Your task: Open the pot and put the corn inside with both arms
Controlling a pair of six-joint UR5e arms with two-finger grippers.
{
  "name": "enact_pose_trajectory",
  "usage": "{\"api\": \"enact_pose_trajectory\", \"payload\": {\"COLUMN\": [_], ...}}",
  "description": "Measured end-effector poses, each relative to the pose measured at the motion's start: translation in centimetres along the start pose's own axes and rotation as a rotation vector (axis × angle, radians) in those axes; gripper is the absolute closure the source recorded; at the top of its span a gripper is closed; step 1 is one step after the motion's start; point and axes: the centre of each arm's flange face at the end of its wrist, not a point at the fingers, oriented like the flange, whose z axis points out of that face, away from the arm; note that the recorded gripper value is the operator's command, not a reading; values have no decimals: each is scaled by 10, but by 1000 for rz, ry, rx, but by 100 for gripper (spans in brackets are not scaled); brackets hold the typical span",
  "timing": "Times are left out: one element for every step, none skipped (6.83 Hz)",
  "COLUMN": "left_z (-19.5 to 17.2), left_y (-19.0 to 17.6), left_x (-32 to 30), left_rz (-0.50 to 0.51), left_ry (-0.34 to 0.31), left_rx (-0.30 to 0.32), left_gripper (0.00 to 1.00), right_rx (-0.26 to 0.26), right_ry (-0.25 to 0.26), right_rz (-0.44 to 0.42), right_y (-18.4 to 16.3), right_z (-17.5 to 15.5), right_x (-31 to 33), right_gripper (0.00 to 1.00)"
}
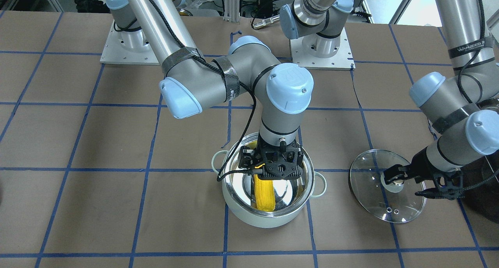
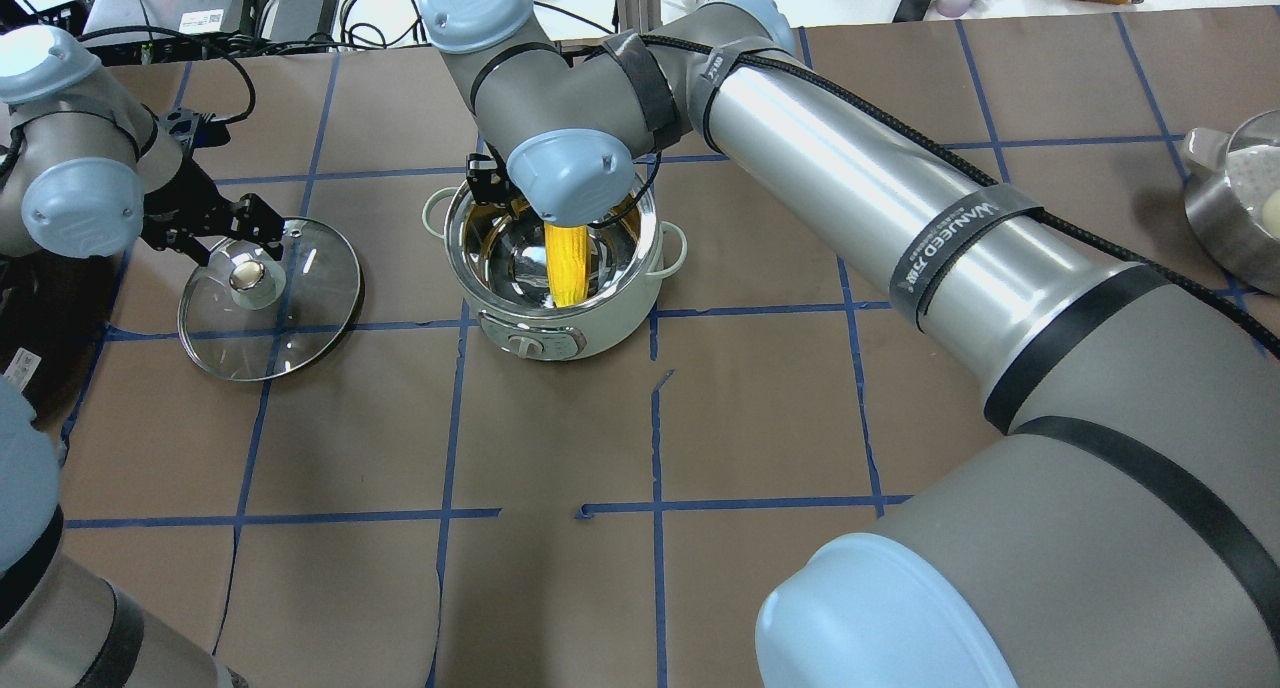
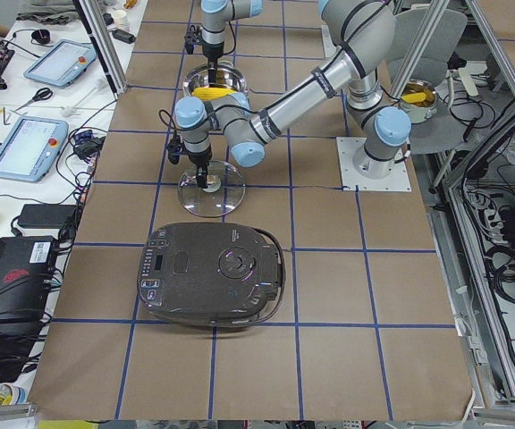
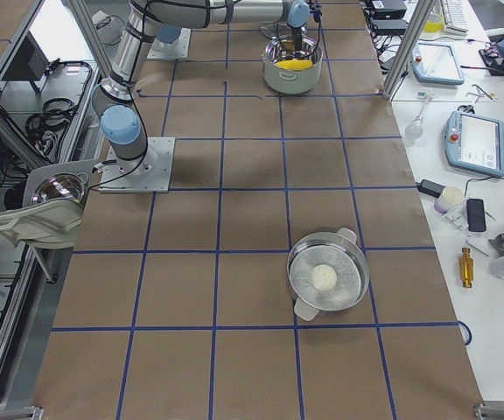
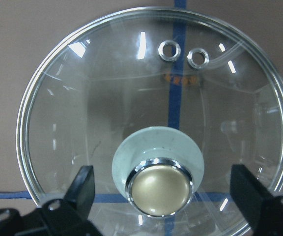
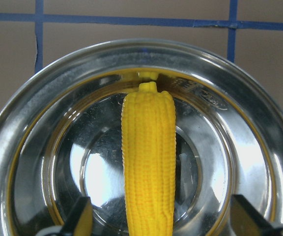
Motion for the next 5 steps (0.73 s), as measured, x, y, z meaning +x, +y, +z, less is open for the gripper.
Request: {"api": "enact_pose_trajectory", "payload": {"left_z": [-24,-63,-107,-150,-185], "left_y": [0,0,0,5,17], "left_x": [7,25,57,101,144], "left_rz": [1,-6,-23,-47,-62], "left_ry": [-1,4,6,4,3], "left_rx": [7,3,-8,-15,-10], "left_gripper": [0,0,0,0,0], "right_rx": [18,35,26,2,-18], "right_ry": [-6,-7,2,-5,-27], "right_rz": [-4,-2,12,51,103], "right_y": [-4,-12,-20,-27,-30], "right_z": [-16,-46,-73,-96,-113], "right_x": [10,38,81,126,169], "right_gripper": [0,0,0,0,0]}}
